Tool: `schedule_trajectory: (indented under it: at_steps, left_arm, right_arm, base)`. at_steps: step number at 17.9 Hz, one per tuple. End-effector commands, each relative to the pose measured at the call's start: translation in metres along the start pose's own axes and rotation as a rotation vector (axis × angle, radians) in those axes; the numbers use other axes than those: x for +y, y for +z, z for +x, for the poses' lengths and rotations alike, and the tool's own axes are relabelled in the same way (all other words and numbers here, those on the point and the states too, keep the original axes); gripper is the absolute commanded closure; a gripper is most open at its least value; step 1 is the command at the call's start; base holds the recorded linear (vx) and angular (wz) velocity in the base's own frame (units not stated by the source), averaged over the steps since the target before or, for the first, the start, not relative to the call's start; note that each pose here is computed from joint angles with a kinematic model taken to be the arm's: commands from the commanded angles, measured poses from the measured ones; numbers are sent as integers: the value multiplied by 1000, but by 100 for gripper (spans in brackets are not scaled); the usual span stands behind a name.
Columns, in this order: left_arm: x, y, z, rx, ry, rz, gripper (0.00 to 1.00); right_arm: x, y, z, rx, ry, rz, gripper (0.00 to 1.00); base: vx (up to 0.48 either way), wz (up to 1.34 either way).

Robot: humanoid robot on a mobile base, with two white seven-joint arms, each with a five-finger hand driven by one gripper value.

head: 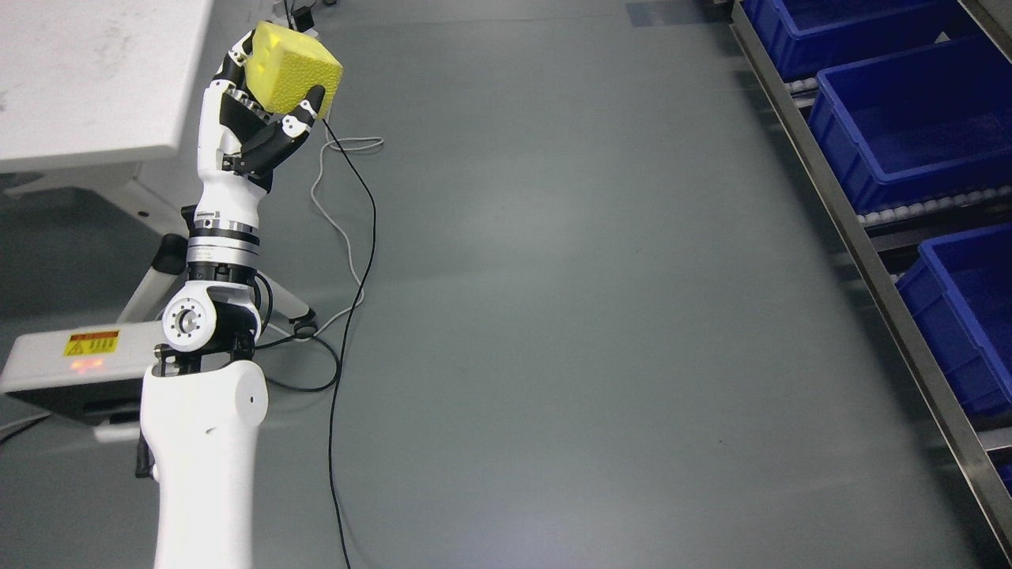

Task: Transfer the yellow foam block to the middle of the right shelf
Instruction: 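Hold the cube raised in the left hand while turning toward the blue bins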

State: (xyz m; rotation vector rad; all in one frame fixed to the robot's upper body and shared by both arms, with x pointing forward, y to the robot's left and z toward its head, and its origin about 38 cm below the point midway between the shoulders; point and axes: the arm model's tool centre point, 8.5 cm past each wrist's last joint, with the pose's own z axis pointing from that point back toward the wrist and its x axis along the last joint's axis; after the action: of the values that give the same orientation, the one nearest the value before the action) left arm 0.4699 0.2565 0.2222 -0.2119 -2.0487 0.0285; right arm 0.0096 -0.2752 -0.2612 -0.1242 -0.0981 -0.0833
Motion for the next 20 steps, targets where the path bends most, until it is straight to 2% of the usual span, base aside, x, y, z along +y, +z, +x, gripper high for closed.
schedule_trajectory:
  at_steps: [1,12,20]
  left_arm:
    - [6,-1,8,-12,-18,1,48]
    - [7,-1,7,-6,-17,2,48]
    - [7,-2,7,-5,-17,1,48]
  right_arm:
    - [-11,-1,6,-17,4,-18,0]
    - [-11,-1,6,-17,4,-18,0]
    - [-11,-1,6,-17,3,-18,0]
  base:
    - [313,-282]
    - [446,-458]
    - [533,-383]
